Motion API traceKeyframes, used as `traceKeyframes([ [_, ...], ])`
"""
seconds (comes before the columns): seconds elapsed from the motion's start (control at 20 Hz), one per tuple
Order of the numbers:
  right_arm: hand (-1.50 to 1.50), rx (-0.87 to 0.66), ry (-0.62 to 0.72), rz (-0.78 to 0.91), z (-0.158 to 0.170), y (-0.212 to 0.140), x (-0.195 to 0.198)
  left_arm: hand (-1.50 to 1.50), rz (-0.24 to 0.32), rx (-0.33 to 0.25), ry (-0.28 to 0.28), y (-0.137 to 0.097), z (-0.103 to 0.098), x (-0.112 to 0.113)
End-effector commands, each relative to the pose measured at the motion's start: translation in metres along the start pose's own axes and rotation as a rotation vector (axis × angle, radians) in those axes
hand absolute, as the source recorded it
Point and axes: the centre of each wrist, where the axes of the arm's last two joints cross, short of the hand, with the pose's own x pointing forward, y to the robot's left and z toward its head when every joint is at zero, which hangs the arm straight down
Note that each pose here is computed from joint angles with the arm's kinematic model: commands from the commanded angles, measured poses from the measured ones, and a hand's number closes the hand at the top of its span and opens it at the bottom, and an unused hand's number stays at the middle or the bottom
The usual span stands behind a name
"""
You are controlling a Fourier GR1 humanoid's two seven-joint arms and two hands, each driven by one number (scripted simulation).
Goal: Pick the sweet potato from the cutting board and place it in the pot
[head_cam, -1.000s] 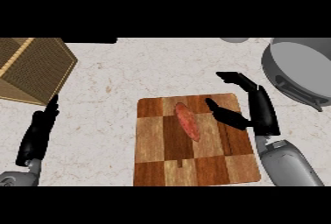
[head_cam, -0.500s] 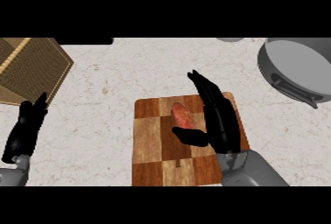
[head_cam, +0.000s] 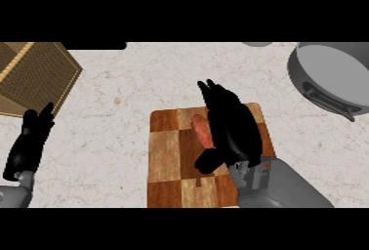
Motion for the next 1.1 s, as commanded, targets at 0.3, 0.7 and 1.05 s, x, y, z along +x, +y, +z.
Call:
traceKeyframes([
  [0.3,-1.50,0.290,0.166,0.130,-0.004,-0.015,0.028,0.00,-0.010,-0.010,-0.005,0.004,-0.001,0.013],
  [0.7,-1.50,0.298,0.239,0.112,-0.027,-0.013,0.017,0.00,-0.009,0.000,-0.007,0.003,0.001,0.006],
  [1.05,-1.50,0.331,0.267,0.169,-0.020,0.022,0.010,0.00,-0.001,-0.005,0.000,-0.003,0.004,0.000],
])
